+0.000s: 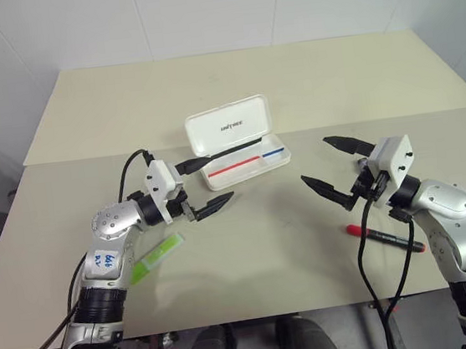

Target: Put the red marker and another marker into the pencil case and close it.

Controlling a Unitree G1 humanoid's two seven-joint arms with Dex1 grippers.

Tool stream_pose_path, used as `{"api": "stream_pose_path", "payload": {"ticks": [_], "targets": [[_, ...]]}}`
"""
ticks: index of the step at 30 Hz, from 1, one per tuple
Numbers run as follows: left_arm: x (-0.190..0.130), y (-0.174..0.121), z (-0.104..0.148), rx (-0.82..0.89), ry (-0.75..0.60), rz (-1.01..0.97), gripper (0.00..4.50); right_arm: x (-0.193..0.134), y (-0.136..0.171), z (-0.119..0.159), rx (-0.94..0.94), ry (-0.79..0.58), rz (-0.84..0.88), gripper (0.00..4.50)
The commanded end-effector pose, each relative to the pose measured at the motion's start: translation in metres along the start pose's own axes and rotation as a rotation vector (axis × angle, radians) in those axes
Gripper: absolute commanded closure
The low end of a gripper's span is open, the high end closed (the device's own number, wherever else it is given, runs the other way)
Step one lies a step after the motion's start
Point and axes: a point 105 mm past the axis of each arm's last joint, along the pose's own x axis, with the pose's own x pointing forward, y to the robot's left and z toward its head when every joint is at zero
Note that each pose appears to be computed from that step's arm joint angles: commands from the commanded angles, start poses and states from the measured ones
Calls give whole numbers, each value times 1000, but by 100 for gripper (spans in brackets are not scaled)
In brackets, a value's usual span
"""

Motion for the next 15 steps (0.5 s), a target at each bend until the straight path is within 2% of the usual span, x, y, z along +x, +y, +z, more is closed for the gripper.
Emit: {"api": "stream_pose_path", "payload": {"ticks": [1,13,15], "targets": [[-3,5,4,35,2,-20,2,3,1,18,-34,-45,30,0],[2,21,-14,144,174,-107,2,10,23,15,55,-40,158,0],[6,22,-9,146,155,-116,2,8,20,15,50,-31,170,0]]}}
